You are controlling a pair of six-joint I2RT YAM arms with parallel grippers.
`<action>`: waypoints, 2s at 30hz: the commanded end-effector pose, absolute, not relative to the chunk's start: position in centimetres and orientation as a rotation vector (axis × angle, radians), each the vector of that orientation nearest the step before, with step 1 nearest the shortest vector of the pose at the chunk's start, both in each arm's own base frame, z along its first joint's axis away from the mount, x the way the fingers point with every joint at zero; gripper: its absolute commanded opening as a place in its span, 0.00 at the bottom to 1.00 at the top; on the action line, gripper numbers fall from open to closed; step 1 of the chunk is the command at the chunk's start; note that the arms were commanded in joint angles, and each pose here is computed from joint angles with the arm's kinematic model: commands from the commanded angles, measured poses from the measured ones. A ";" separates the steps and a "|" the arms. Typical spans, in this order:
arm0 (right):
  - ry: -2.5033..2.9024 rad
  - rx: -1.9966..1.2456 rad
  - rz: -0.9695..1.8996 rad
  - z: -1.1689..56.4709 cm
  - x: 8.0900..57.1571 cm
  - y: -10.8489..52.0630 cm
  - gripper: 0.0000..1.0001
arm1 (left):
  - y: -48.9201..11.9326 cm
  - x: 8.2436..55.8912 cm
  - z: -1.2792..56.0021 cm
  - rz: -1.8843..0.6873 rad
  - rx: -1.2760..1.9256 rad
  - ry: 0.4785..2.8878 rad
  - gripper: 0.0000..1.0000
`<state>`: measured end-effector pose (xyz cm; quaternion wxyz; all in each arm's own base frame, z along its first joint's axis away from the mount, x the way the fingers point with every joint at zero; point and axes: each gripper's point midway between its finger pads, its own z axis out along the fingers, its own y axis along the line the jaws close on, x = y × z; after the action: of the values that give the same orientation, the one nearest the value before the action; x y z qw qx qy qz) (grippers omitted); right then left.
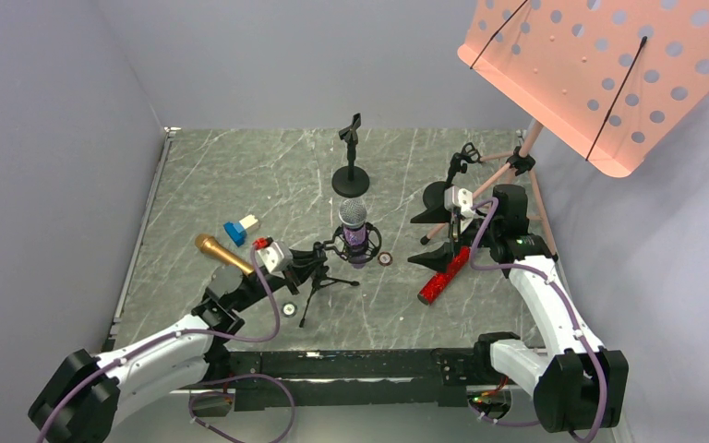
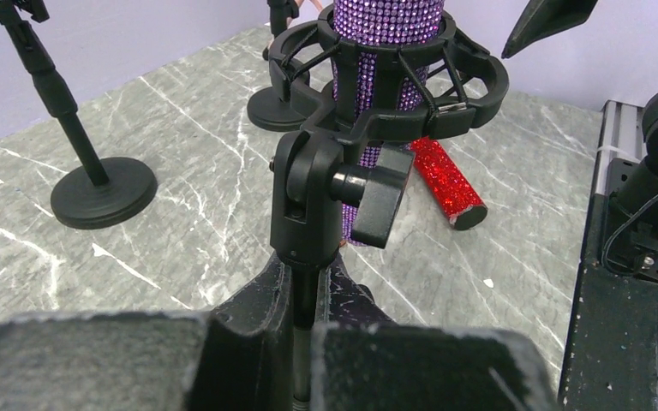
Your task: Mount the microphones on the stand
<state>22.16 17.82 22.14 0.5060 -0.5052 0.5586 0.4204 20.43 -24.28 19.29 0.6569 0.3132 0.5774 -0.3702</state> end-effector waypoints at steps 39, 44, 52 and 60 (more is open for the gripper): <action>1.273 -1.269 0.996 23.1 21.5 17.8 0.99 | -7.9 40.4 37.2 -0.374 0.293 1.034 0.00; 1.285 -1.278 0.995 22.9 21.6 17.7 0.99 | -4.4 44.2 36.5 -0.316 0.248 1.056 0.00; 1.305 -1.283 0.992 22.4 21.9 17.6 0.99 | 0.6 49.3 35.0 -0.259 0.190 1.068 0.00; 1.335 -1.292 1.020 21.5 22.1 17.7 0.99 | 3.1 52.4 32.8 -0.198 0.180 1.109 0.00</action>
<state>21.60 17.60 20.50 0.4760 -0.5133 0.5703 0.4297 52.55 2.81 24.86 0.7680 0.0455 0.6273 -0.1210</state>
